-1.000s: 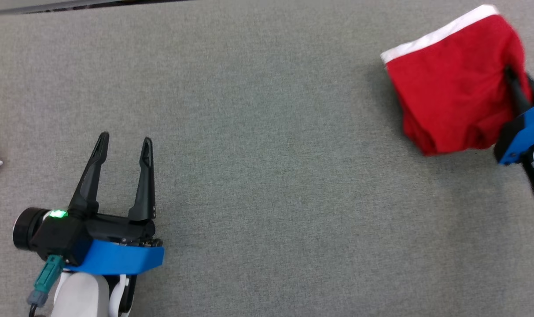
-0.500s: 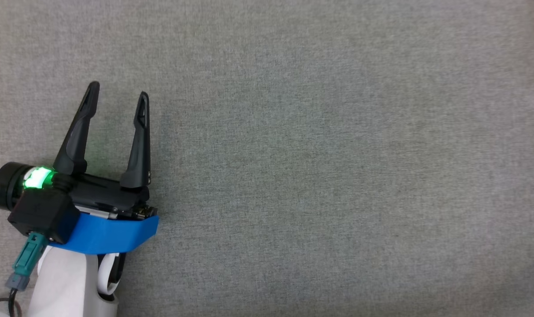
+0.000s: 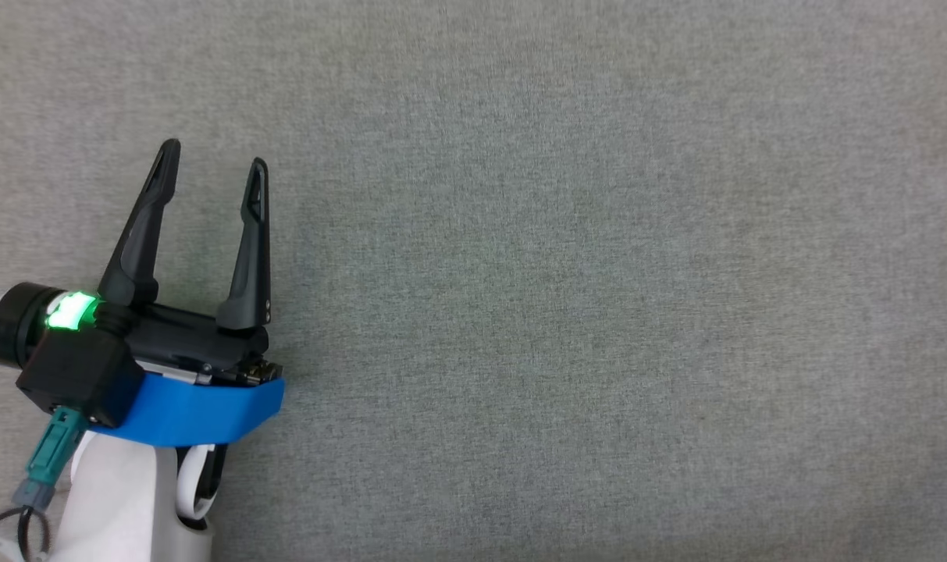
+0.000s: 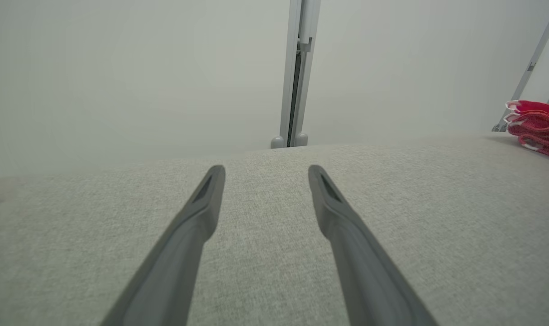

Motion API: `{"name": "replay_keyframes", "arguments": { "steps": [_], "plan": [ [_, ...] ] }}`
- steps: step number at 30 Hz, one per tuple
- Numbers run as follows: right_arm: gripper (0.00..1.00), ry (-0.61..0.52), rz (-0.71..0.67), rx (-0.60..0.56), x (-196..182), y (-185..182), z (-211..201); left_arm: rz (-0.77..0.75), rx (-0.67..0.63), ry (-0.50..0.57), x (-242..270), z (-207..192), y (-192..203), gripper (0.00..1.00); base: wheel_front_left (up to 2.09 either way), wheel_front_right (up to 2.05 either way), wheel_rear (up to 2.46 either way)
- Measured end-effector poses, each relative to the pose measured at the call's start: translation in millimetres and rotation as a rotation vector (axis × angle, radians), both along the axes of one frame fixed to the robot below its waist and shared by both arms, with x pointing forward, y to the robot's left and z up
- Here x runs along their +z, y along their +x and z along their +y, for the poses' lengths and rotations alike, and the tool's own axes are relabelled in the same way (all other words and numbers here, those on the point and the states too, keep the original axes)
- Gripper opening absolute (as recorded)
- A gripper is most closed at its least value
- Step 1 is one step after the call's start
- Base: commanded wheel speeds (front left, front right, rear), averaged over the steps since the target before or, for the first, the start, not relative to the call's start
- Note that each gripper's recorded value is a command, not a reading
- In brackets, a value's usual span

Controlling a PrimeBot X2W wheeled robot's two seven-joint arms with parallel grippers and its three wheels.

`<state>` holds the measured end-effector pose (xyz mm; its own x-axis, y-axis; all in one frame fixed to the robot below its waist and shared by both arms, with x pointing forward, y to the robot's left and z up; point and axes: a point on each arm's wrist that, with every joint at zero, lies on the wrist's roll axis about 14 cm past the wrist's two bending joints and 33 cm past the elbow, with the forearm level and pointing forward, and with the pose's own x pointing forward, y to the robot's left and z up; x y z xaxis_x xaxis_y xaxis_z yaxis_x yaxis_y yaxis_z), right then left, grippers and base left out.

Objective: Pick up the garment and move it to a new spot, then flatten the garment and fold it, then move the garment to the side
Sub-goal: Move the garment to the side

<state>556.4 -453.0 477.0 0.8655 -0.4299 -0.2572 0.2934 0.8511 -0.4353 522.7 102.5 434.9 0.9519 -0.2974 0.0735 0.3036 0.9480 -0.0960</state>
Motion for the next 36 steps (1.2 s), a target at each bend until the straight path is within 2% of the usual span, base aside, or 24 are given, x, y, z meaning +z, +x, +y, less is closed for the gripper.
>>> {"name": "replay_keyframes", "arguments": {
  "steps": [3, 8, 16, 21, 28, 36],
  "plan": [
    [1.00, -0.018, -0.064, 0.044, 16, -4, 13, -0.009, 0.016, -0.006, 12, 4, -7, 1.00, 0.00, 0.00, 0.00],
    [1.00, 0.011, -0.197, 0.165, 39, -12, 62, -0.015, 0.055, -0.013, 31, 13, -27, 1.00, 0.00, 0.00, 0.00],
    [1.00, 0.135, -0.361, 0.369, 62, -45, 165, -0.028, 0.122, -0.016, 58, 32, -68, 1.00, 0.00, 0.00, 0.00],
    [1.00, 0.203, -0.406, 0.469, 65, -73, 214, -0.049, 0.151, -0.016, 73, 40, -89, 1.00, 0.00, 0.00, 0.00],
    [1.00, 0.290, -0.434, 0.527, 62, -120, 256, -0.060, 0.180, -0.015, 84, 48, -118, 1.00, 0.00, 0.00, 0.00],
    [1.00, 0.351, -0.436, 0.477, 54, -164, 259, -0.068, 0.179, -0.025, 89, 46, -137, 1.00, 0.00, 0.00, 0.00]
  ]
}}
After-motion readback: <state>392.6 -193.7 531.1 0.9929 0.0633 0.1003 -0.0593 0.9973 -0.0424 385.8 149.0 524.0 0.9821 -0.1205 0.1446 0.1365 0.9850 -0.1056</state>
